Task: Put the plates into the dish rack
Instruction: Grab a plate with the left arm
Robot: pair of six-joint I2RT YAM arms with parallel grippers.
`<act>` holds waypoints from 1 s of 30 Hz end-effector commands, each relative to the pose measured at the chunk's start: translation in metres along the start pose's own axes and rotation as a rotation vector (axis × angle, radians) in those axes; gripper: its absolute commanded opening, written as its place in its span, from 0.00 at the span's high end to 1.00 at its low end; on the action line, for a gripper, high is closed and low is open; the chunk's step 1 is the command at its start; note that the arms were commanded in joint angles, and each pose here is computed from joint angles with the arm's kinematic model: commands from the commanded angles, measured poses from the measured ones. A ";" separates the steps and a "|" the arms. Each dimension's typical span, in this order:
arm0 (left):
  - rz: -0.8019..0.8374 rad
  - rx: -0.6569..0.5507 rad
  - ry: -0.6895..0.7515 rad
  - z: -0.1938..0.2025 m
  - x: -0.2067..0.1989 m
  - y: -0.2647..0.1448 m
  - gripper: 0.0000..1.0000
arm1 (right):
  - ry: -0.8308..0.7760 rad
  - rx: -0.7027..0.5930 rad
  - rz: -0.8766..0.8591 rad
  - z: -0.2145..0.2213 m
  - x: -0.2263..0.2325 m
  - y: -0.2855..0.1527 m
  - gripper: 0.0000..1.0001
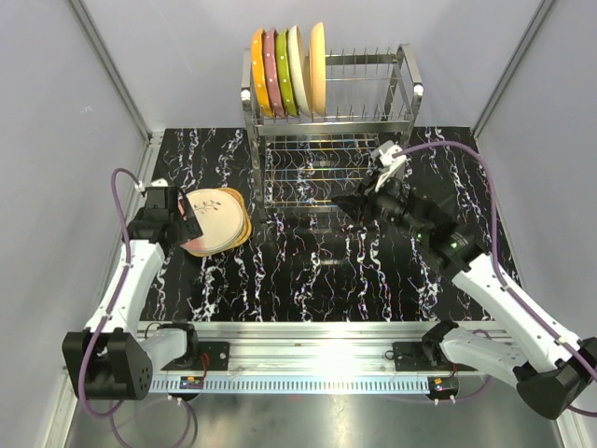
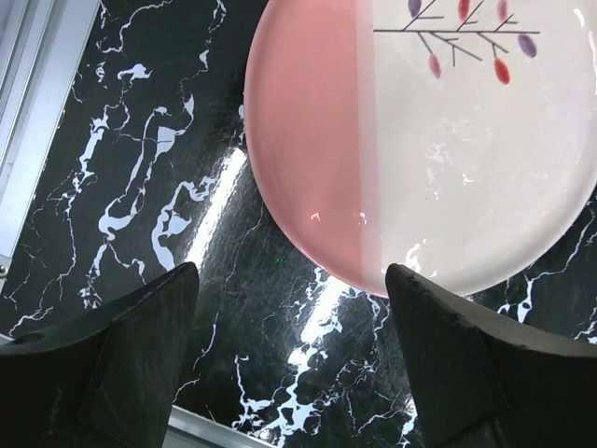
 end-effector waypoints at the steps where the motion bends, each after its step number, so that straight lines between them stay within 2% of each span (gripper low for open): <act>1: -0.030 -0.057 -0.010 -0.018 0.002 -0.003 0.21 | 0.021 0.002 -0.087 0.013 0.009 -0.002 0.70; 4: -0.052 -0.017 0.002 -0.017 0.002 0.005 0.33 | 0.037 0.042 -0.114 0.031 0.013 0.000 0.71; 10: -0.111 0.082 0.016 -0.016 0.003 0.027 0.36 | 0.072 0.111 -0.130 0.062 0.009 0.002 0.71; 14: -0.117 0.122 0.014 -0.016 0.004 0.035 0.47 | 0.077 0.126 -0.126 0.072 0.006 0.000 0.71; 15: -0.110 0.127 0.013 -0.016 0.004 0.036 0.55 | 0.078 0.125 -0.120 0.073 0.005 0.000 0.71; 26: -0.131 0.176 0.012 -0.012 0.004 0.047 0.60 | 0.080 0.152 -0.119 0.080 0.007 0.004 0.71; 28: -0.114 0.192 0.012 -0.012 0.003 0.051 0.68 | 0.079 0.156 -0.113 0.081 0.006 0.004 0.71; 30: -0.109 0.199 0.012 -0.013 0.002 0.052 0.70 | 0.079 0.167 -0.113 0.083 0.007 0.004 0.71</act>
Point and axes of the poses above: each gripper's point midway between its finger pads, its own y axis out along the fingers, its own x axis along the line the jaws close on, z = x × y, the point moved 10 cm from there along -y, back along the fingers, and after that the axes turned 12 degrees about y, right-handed, at the moved point
